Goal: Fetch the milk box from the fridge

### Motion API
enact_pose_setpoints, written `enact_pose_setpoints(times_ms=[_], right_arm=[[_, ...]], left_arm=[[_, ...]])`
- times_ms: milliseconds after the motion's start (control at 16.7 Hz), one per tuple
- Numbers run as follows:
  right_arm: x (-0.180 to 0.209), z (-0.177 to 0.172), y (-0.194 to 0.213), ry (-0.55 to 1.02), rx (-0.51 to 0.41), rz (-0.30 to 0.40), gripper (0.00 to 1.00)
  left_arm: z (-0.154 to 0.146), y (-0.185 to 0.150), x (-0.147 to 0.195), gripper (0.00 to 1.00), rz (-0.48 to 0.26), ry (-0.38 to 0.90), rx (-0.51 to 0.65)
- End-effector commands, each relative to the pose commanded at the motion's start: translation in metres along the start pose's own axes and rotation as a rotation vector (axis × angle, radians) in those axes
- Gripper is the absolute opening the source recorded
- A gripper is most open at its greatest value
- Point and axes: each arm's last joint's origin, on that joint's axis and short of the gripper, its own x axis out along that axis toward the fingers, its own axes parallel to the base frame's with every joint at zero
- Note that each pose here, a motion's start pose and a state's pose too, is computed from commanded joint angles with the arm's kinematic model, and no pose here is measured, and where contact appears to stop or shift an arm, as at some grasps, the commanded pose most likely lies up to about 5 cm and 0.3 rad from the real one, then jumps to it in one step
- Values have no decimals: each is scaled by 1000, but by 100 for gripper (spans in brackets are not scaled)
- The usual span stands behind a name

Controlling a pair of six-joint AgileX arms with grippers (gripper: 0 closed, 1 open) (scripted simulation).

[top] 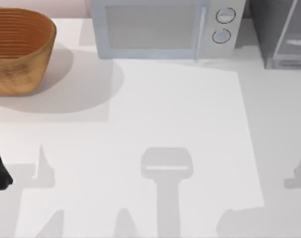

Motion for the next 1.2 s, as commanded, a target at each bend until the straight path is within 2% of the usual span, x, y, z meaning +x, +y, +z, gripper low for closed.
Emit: enact_pose_setpoints(times_ms=[360,600,900,1200], right_arm=[[0,2,0,-1,2,1,0],[7,17,2,-9,12,41,0],[41,35,10,59,39,146,0],[99,16,27,218,86,290,0]], left_arm=[[0,0,0,100,0,0,0],[0,0,0,100,0,0,0],[0,0,0,100,0,0,0],[0,0,0,100,0,0,0]])
